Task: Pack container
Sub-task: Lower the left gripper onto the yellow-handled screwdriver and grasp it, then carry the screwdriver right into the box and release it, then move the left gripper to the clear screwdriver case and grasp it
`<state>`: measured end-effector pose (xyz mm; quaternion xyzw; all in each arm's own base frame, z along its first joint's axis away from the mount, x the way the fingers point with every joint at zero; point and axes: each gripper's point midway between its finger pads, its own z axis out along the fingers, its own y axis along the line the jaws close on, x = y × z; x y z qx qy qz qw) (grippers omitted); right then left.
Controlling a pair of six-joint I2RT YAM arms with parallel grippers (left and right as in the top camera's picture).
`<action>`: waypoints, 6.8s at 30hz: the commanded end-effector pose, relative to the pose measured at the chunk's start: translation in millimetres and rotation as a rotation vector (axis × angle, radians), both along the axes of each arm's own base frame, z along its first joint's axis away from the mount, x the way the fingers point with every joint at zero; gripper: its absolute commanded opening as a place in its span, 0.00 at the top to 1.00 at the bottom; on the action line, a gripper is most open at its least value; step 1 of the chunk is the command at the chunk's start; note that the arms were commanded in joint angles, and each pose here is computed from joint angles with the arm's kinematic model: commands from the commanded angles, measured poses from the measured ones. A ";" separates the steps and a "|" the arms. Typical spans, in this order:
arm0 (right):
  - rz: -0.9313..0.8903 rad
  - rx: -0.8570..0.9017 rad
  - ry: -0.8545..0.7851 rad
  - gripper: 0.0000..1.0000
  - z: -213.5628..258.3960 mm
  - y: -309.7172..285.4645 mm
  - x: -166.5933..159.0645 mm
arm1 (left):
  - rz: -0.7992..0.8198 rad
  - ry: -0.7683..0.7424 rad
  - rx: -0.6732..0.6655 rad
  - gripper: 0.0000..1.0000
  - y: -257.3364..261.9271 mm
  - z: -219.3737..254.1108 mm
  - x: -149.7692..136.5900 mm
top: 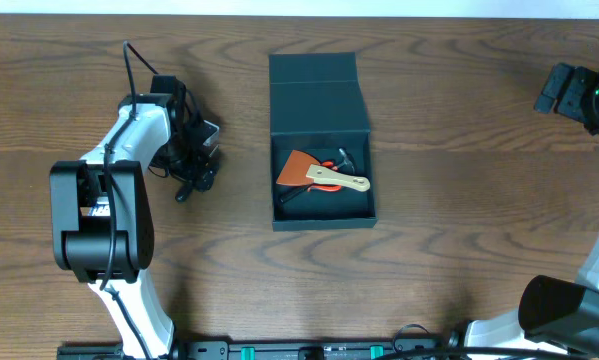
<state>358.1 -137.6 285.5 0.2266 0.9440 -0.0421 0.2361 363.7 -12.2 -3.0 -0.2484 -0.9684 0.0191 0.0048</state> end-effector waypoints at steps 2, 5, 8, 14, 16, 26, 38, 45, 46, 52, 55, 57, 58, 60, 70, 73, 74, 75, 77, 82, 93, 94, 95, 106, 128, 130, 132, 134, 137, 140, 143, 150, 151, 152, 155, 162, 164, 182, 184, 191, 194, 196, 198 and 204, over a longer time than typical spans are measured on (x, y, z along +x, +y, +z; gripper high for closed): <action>0.000 -0.016 0.020 0.01 -2.6 -3.8 -3.5 | 0.039 0.062 -0.005 0.02 1.8 -18.1 -15.1; 0.001 -0.021 0.028 0.01 -3.2 -4.3 -5.1 | 0.039 0.062 -0.005 0.02 1.9 -18.1 -15.1; 0.001 -0.020 0.030 0.01 -3.4 -4.2 -5.5 | 0.038 0.062 -0.005 0.04 1.8 -18.1 -15.1; 0.001 -0.020 0.030 0.01 -3.4 -4.1 -5.5 | 0.039 0.067 -0.005 0.25 1.8 -18.0 -16.2; 0.001 -0.020 0.030 0.01 -3.4 -4.1 -5.4 | 0.039 0.072 -0.004 0.29 1.9 -17.9 -17.5; 0.001 -0.020 0.030 0.01 -3.4 -4.1 -5.5 | 0.039 0.097 -0.004 0.47 1.9 -17.2 -23.5; 0.001 -0.019 0.031 0.01 -3.5 -4.0 -5.6 | 0.043 0.101 -0.004 0.66 1.9 -17.1 -24.4; 0.001 -0.016 0.037 0.01 -4.3 -3.4 -7.1 | 0.041 0.100 -0.004 0.89 1.2 -17.2 -24.2; 0.001 -0.016 0.038 0.01 -4.4 -3.4 -7.2 | 0.041 0.100 -0.004 0.91 1.2 -17.2 -24.2; 0.001 -0.015 0.041 0.01 -4.7 -3.1 -7.9 | 0.083 0.081 -0.001 0.94 -0.2 -12.7 -19.5; 0.001 -0.015 0.042 0.01 -4.9 -3.0 -8.1 | 0.108 0.044 -0.001 0.94 -4.8 2.8 -10.3; 0.001 -0.014 0.042 0.01 -4.9 -3.0 -8.1 | 0.099 0.019 -0.003 0.94 -10.8 21.0 -5.2; 0.001 -0.014 0.042 0.01 -4.9 -2.9 -8.2 | 0.096 0.006 -0.004 0.94 -14.5 31.5 -3.3; 0.002 -0.014 0.042 0.01 -4.9 -2.9 -8.2 | 0.104 -0.032 -0.009 0.94 -24.6 58.9 0.7; 0.002 -0.012 0.047 0.01 -5.5 -2.4 -9.2 | -0.237 -0.277 -0.098 0.94 -116.4 198.3 -18.8; 0.002 -0.010 0.052 0.01 -6.1 -2.0 -10.4 | -0.510 -0.322 -0.103 0.94 -153.5 209.7 -37.2; 0.002 -0.009 0.054 0.01 -6.3 -1.8 -10.8 | -0.589 -0.331 -0.103 0.94 -164.8 210.3 -42.1; 0.002 -0.009 0.055 0.01 -6.4 -1.7 -11.0 | -0.673 -0.340 -0.104 0.94 -177.7 210.3 -47.1; 0.002 -0.007 0.059 0.01 -6.8 -1.4 -11.8 | -0.798 -0.357 -0.109 0.95 -201.3 207.6 -53.7; 0.002 -0.006 0.065 0.01 -7.4 -1.0 -13.1 | -0.947 -0.380 -0.123 0.94 -245.3 191.2 -56.5; 0.005 -0.004 0.072 0.01 -8.1 -0.4 -14.7 | -0.912 -0.172 -0.081 0.95 -241.1 103.2 -36.2; 0.005 -0.004 0.072 0.01 -8.1 -0.5 -14.6 | -0.908 -0.157 -0.077 0.94 -239.8 97.3 -35.5; 0.005 -0.004 0.072 0.01 -8.1 -0.5 -14.6 | -0.905 -0.144 -0.076 0.94 -239.2 92.2 -35.4; 0.005 -0.004 0.072 0.01 -8.1 -0.5 -14.6 | -0.899 -0.052 -0.059 0.67 -236.2 52.8 -35.7; 0.005 -0.004 0.072 0.01 -8.1 -0.5 -14.6 | -0.318 -0.485 0.147 0.02 -101.7 257.1 -33.4; 0.005 -0.004 0.072 0.01 -8.1 -0.4 -14.6 | -0.071 -0.548 0.130 0.02 -58.9 278.6 -29.5; 0.005 -0.004 0.073 0.01 -8.3 -0.4 -14.7 | 0.158 -0.574 0.117 0.01 -14.1 290.1 -30.1; 0.005 -0.003 0.072 0.01 -8.3 -0.3 -14.7 | 0.274 -0.550 0.124 0.01 23.5 288.9 -35.6; 0.011 0.009 0.067 0.01 -8.2 2.0 -13.6 | 0.270 -0.479 0.154 0.01 62.2 273.2 -42.4; 0.013 0.012 0.065 0.01 -8.2 2.7 -13.4 | 0.260 -0.434 0.163 0.02 90.1 251.0 -37.2; 0.013 0.012 0.066 0.01 -8.3 2.7 -13.4 | 0.263 -0.389 0.149 0.01 102.8 229.7 -33.2; 0.013 0.015 0.072 0.01 -9.0 3.3 -15.0 | 0.280 -0.306 0.152 0.02 126.7 169.7 -28.5; 0.013 0.015 0.073 0.01 -9.1 3.2 -15.0 | 0.278 -0.295 0.152 0.01 128.9 159.6 -28.9; 0.013 0.014 0.072 0.01 -8.9 3.1 -14.7 | 0.273 -0.284 0.152 0.02 130.8 150.4 -29.8; 0.009 0.004 0.066 0.01 -8.0 1.0 -13.3 | 0.237 -0.238 0.152 0.02 134.3 121.0 -35.7; -0.005 -0.027 0.065 0.01 -6.5 -5.0 -12.7 | 0.163 -0.143 0.138 0.02 136.2 75.2 -50.6; -0.013 -0.044 0.068 0.01 -6.1 -8.2 -13.1 | 0.162 -0.120 0.132 0.02 135.9 65.3 -51.5; 0.031 -0.106 0.092 0.01 -5.2 -15.1 -14.3 | 0.139 -0.089 0.113 0.02 140.8 13.2 -32.2; 0.040 -0.110 0.093 0.01 -5.1 -15.3 -14.2 | 0.141 -0.097 0.095 0.02 139.4 9.3 -29.0; 0.044 -0.111 0.095 0.01 -5.3 -15.1 -14.4 | 0.177 -0.087 0.028 0.01 136.8 -6.3 -28.9; 0.043 -0.111 0.094 0.01 -5.1 -15.2 -14.2 | 0.183 -0.095 0.009 0.02 135.8 -6.7 -27.4; 0.043 -0.111 0.094 0.01 -5.1 -15.2 -14.2 | 0.190 -0.100 0.008 0.01 137.2 -6.6 -26.8; 0.043 -0.111 0.094 0.01 -5.1 -15.2 -14.1 | 0.196 -0.099 0.008 0.01 139.2 -7.0 -27.5; 0.043 -0.111 0.093 0.01 -5.1 -15.1 -14.1 | 0.205 -0.090 0.006 0.01 141.4 -7.4 -30.7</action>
